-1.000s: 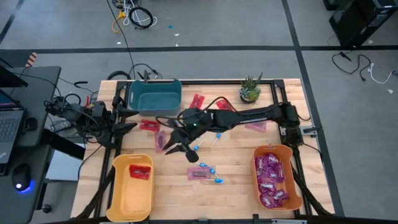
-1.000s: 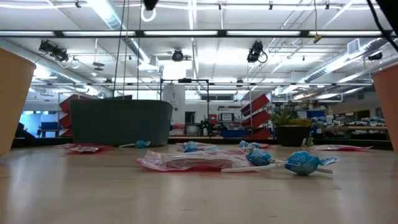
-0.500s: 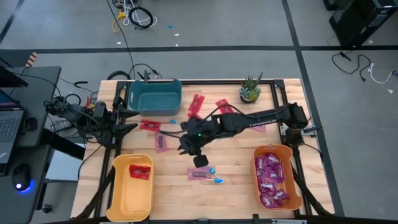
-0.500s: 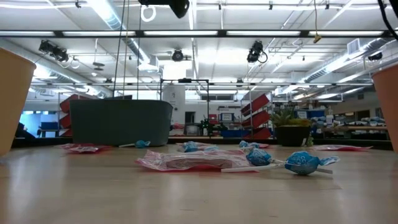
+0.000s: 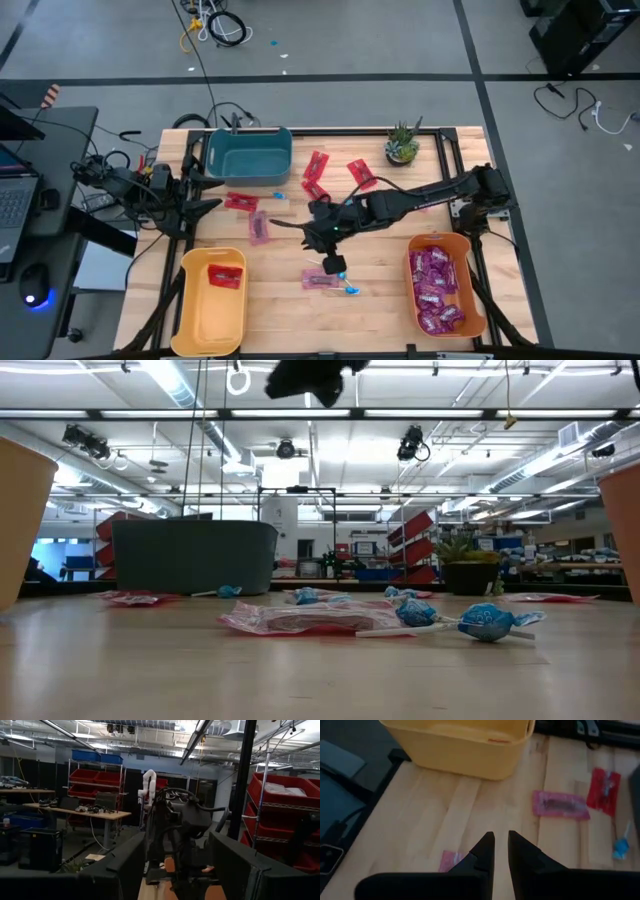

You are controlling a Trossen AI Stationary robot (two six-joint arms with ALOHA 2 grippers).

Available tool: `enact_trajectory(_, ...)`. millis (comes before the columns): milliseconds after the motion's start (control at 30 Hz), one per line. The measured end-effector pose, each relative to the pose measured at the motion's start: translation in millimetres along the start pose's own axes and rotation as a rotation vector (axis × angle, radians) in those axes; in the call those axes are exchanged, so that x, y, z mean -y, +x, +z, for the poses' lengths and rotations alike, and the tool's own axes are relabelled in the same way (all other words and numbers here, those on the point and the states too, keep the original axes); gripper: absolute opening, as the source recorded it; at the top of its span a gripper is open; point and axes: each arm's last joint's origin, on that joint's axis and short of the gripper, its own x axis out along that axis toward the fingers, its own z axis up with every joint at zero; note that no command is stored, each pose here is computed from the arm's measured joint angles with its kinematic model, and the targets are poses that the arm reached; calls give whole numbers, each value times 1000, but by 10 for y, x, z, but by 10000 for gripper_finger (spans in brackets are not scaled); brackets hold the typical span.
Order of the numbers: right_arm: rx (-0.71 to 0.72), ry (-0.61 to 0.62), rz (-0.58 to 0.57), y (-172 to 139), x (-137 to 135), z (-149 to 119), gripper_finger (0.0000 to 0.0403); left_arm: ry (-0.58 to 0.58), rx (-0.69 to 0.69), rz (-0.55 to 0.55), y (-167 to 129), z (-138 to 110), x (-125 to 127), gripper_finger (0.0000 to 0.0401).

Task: Sort candy
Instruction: Put the red candy into the yellow bin

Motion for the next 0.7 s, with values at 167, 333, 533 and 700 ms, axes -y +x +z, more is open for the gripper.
enact_trajectory(167,-23,18,-33,22,-116,-241,40,3,-4,0,0,-4,0,218)
enact_trajectory(333,-62,60,-14,208,-218,-553,42,8,-11,0,0,-11,0,218)
enact_trajectory(533,-39,95,9,355,-327,-816,43,14,-20,0,0,-22,0,218)
enact_trajectory(700,59,90,27,406,-388,-862,58,17,-22,0,0,-24,1,218)
